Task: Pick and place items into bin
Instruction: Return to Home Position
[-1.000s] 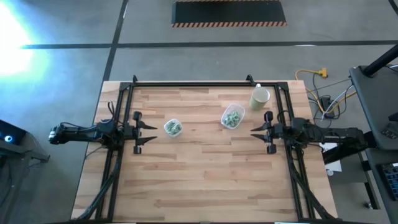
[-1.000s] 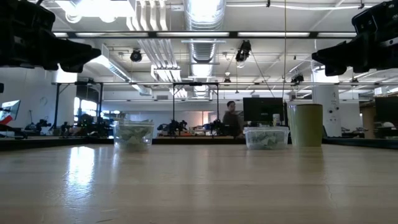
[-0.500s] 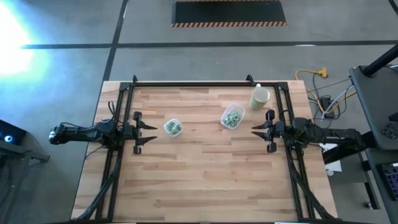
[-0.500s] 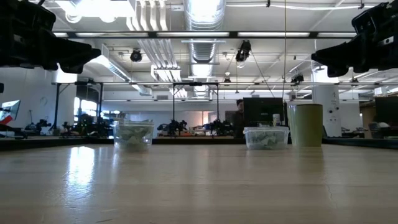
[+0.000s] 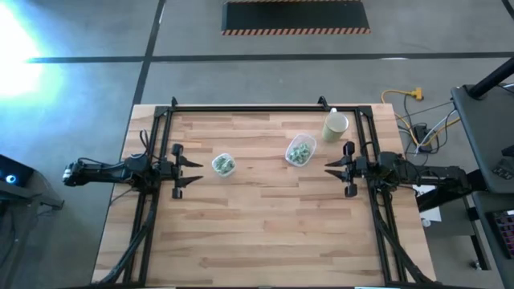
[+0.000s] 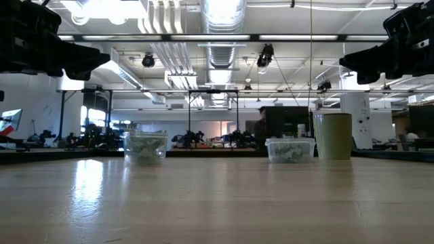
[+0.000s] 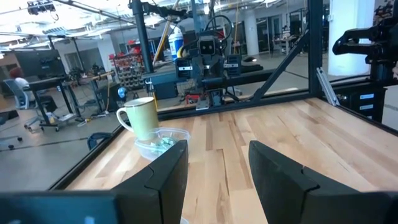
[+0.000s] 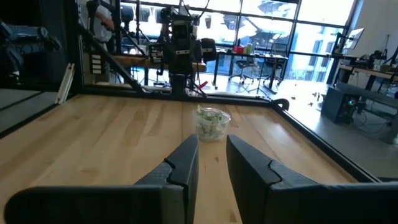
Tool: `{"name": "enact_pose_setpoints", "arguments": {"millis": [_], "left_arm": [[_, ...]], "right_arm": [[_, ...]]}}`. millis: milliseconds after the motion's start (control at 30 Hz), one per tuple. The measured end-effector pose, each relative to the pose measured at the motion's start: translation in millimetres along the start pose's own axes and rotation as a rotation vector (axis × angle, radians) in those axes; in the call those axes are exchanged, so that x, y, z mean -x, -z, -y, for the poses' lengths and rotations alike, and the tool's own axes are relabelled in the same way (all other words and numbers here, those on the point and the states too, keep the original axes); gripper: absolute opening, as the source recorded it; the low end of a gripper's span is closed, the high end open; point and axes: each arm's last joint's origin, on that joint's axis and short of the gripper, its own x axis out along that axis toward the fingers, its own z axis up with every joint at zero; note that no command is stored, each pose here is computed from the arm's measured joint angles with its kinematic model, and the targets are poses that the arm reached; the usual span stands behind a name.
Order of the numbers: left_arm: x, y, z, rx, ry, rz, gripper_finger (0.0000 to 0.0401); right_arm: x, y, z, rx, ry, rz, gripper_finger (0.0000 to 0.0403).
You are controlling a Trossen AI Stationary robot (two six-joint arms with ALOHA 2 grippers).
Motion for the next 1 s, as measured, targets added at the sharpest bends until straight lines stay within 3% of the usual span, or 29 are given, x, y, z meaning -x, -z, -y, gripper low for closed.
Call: {"name": "enact_pose_setpoints", "arguments": {"millis": [1000], "left_arm": [[0.0, -0.9, -0.1, 0.000, 0.000, 0.009, 0.0154]], "right_arm": [[0.0, 0.1, 0.1, 0.002, 0.002, 0.000, 0.0073]]}}
